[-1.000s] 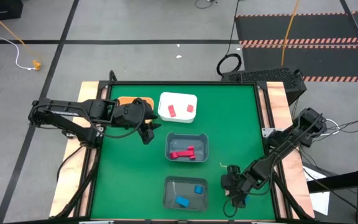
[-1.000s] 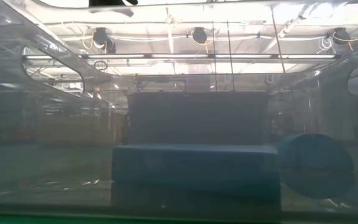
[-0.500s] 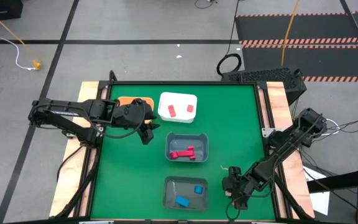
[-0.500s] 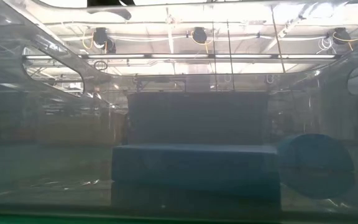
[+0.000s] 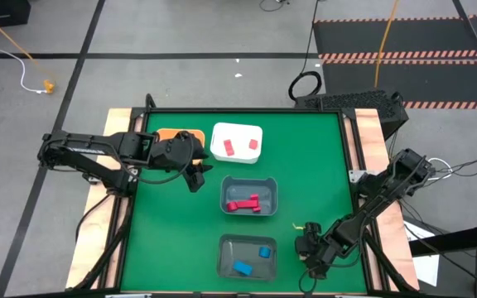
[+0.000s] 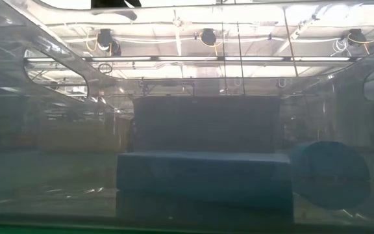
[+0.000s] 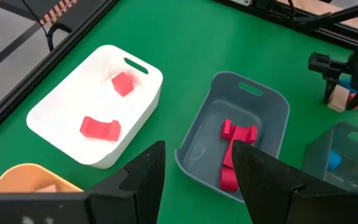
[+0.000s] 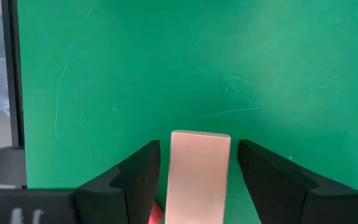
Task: Sort & place blocks by color
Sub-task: Put the brown wooden block into the yellow bin
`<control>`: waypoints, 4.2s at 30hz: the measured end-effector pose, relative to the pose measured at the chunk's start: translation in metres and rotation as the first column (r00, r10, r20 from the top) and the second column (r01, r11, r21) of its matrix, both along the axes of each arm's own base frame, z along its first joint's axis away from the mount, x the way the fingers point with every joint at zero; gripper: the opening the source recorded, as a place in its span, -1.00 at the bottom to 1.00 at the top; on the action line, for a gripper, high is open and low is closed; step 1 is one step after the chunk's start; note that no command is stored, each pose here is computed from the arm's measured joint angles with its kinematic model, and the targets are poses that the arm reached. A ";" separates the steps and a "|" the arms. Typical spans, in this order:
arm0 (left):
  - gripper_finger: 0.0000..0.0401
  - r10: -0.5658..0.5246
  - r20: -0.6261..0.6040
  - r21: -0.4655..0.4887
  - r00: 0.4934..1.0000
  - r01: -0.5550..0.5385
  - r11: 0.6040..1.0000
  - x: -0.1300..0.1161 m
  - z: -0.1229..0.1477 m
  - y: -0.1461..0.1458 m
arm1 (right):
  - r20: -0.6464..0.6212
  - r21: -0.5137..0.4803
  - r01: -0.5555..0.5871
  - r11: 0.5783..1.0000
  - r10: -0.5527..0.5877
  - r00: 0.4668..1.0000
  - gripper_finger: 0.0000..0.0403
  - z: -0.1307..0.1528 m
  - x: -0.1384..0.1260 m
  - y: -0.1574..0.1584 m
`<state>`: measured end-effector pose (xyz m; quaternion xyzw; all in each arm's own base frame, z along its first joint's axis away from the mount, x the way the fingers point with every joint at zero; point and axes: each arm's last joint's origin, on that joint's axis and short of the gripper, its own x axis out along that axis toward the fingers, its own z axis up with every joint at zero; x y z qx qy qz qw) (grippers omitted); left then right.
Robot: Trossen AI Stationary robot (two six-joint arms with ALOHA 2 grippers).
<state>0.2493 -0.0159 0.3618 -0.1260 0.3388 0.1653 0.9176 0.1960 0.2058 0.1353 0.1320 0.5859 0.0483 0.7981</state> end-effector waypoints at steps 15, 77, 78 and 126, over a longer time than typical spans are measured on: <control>-0.07 0.000 0.002 0.000 1.000 0.000 1.000 0.000 0.000 0.000 | 0.011 0.019 -0.035 0.999 0.035 0.999 -0.46 0.006 -0.002 0.000; 0.17 0.024 0.391 0.433 0.920 -0.207 0.877 0.085 0.008 0.016 | 0.995 0.095 0.581 0.808 -0.103 -0.019 -0.40 0.186 0.088 -0.236; 0.22 0.025 0.390 0.433 0.920 -0.208 0.877 0.085 0.008 0.016 | 0.994 0.096 0.579 0.810 -0.103 -0.021 -0.39 0.186 0.088 -0.238; -0.71 0.011 0.280 0.541 0.960 -0.167 0.824 0.082 0.004 0.057 | 0.997 0.050 0.613 0.789 -0.073 0.013 -0.39 0.183 0.123 -0.255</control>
